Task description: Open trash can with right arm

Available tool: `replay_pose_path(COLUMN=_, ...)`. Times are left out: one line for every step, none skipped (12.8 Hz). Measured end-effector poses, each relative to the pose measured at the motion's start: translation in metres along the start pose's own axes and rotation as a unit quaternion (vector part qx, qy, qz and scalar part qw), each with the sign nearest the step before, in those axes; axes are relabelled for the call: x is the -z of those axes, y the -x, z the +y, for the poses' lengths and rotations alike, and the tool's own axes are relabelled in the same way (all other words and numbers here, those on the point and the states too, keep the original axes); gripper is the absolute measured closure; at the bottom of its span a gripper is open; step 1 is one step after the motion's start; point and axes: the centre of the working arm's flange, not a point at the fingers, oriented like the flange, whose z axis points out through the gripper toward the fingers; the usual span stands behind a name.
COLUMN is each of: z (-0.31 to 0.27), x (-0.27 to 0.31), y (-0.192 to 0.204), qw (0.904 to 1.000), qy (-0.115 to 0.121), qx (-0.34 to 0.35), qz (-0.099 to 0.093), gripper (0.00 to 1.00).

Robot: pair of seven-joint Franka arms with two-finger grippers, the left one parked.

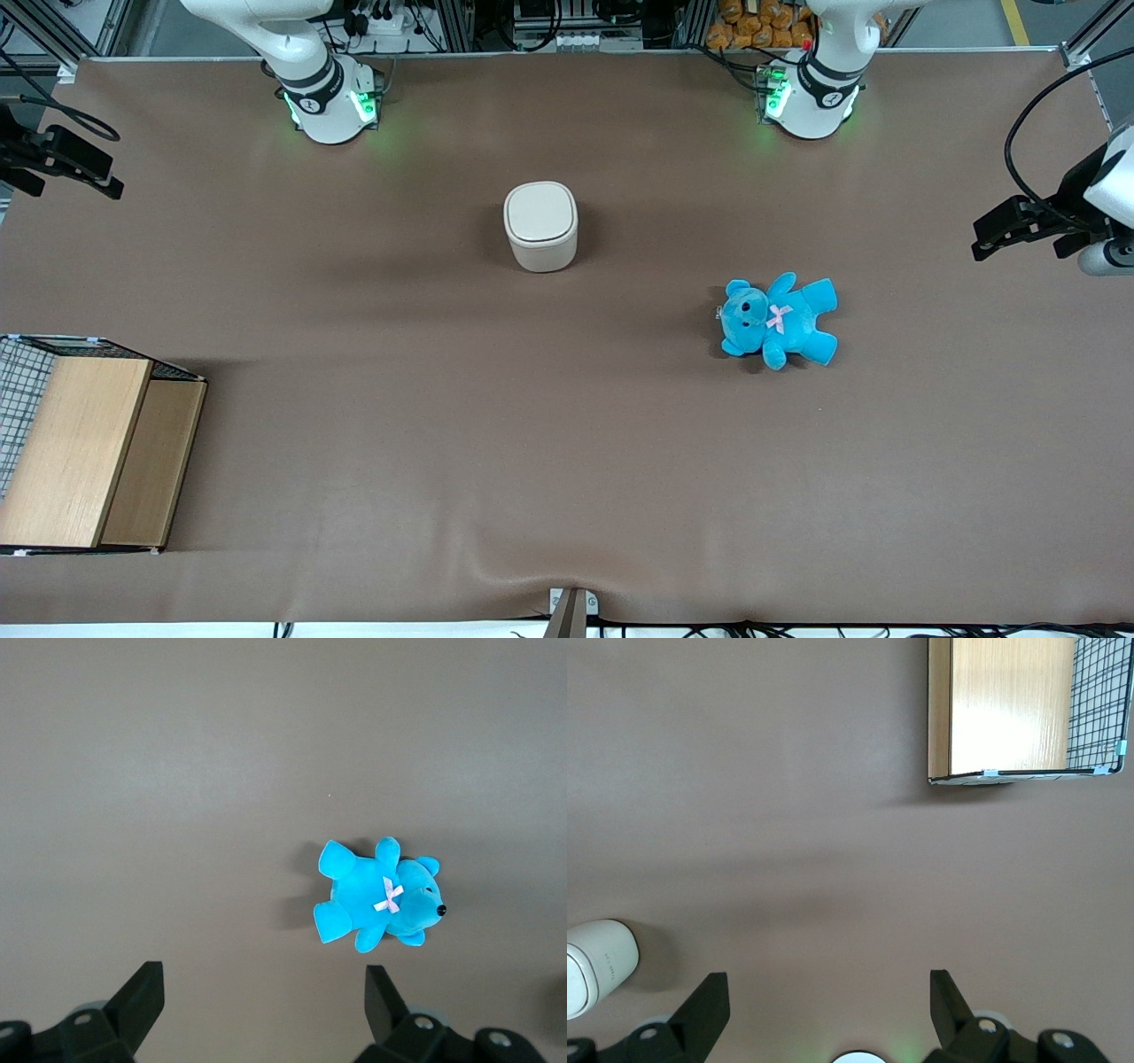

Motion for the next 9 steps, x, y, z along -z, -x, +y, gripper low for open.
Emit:
replay_pose_path(z=0.0, x=0.0, y=0.0, qw=1.0, qy=0.0, qx=0.0, qz=0.0, gripper=0.0)
replay_pose_path(z=0.0001, x=-0.0001, y=0.0001, qw=1.0, qy=0.0, qx=0.0, qz=-0.001, gripper=0.0)
replay_pose_path(z=0.0, x=-0.0002, y=0.0002, qw=1.0, qy=0.0, qx=0.0, qz=-0.001, gripper=0.0)
replay_pose_path(z=0.0, x=-0.0003, y=0.0002, qw=1.0, qy=0.0, qx=0.0, qz=-0.001, gripper=0.0)
replay_pose_path(z=0.0, x=-0.0007, y=0.0002, qw=1.0, qy=0.0, qx=0.0, qz=-0.002, gripper=0.0)
replay_pose_path(z=0.0, x=-0.0018, y=0.0004, qw=1.0, qy=0.0, qx=0.0, qz=-0.006, gripper=0.0)
replay_pose_path(z=-0.0001, x=-0.0031, y=0.0008, qw=0.9999, qy=0.0, qx=0.0, qz=-0.01, gripper=0.0)
replay_pose_path(z=-0.0005, x=-0.0042, y=0.001, qw=0.9999, qy=0.0, qx=0.001, qz=-0.013, gripper=0.0)
replay_pose_path(z=-0.0014, x=-0.005, y=0.0012, qw=0.9999, qy=0.0, qx=0.002, qz=-0.016, gripper=0.0)
